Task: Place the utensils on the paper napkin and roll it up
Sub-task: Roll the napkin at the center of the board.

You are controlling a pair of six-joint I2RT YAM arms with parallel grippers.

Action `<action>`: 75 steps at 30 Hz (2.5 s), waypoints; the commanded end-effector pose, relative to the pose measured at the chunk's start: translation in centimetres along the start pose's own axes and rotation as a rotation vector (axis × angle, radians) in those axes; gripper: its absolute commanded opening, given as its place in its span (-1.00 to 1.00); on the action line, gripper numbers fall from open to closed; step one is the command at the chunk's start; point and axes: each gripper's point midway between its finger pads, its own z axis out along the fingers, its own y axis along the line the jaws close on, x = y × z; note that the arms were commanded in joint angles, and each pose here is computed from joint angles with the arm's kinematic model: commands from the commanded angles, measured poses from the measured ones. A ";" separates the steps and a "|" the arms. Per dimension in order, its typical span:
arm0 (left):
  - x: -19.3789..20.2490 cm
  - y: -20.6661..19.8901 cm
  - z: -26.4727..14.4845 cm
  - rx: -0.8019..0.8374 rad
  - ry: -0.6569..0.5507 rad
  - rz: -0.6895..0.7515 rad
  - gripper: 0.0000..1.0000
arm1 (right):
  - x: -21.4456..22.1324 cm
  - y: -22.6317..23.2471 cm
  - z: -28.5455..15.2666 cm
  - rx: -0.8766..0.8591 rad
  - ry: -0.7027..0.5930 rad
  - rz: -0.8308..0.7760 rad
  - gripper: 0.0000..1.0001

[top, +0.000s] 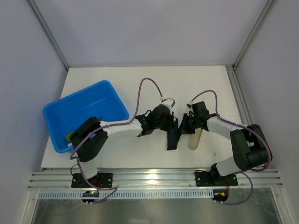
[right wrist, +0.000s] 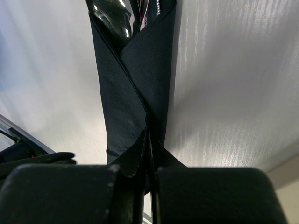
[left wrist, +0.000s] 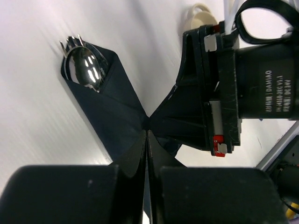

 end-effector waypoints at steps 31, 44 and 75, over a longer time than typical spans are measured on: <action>5.6 3.6 6.1 0.136 0.099 -0.247 -1.00 | -0.9 0.8 -0.5 -0.022 -0.042 -0.042 -0.93; 8.8 6.4 6.2 0.014 0.168 -0.261 -1.00 | -2.2 0.6 -1.8 0.037 -0.089 -0.080 -0.86; 6.4 5.1 5.2 0.039 0.128 -0.202 -1.00 | -0.8 1.5 -1.8 -0.021 -0.040 -0.075 -0.46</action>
